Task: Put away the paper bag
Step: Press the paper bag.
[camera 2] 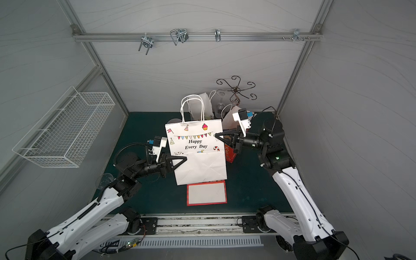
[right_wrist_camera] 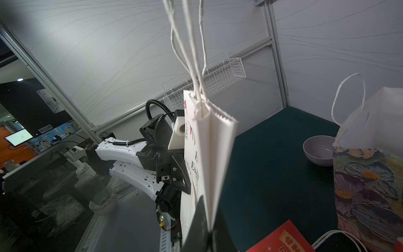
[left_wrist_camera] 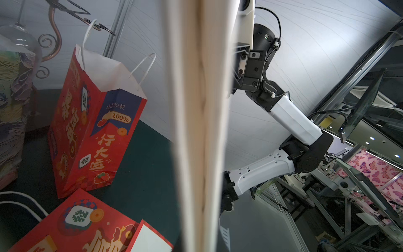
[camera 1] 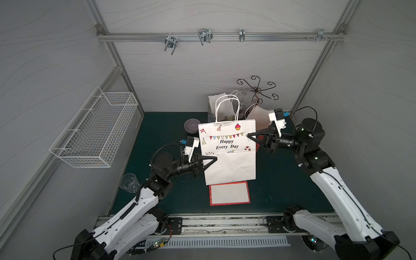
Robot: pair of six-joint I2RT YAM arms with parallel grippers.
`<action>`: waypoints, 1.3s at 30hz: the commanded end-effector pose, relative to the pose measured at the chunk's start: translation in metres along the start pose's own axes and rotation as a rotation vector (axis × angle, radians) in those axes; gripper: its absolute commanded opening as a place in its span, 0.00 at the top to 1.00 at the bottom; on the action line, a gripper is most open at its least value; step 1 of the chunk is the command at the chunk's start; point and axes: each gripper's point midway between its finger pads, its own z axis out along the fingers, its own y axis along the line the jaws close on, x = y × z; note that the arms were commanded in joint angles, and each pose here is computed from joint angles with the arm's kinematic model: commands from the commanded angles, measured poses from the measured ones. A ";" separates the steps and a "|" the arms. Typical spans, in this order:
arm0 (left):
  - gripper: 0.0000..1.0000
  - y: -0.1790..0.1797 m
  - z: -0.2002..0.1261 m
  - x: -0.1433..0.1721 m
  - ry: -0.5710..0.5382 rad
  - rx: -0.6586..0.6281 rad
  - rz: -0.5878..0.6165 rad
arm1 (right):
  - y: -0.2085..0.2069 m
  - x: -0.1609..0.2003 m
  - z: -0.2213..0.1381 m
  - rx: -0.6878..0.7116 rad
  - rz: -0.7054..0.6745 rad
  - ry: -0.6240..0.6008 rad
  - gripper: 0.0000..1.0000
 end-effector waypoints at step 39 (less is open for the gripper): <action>1.00 -0.071 0.002 -0.070 -0.118 0.147 0.235 | 0.039 0.073 -0.032 -0.077 0.036 0.157 0.08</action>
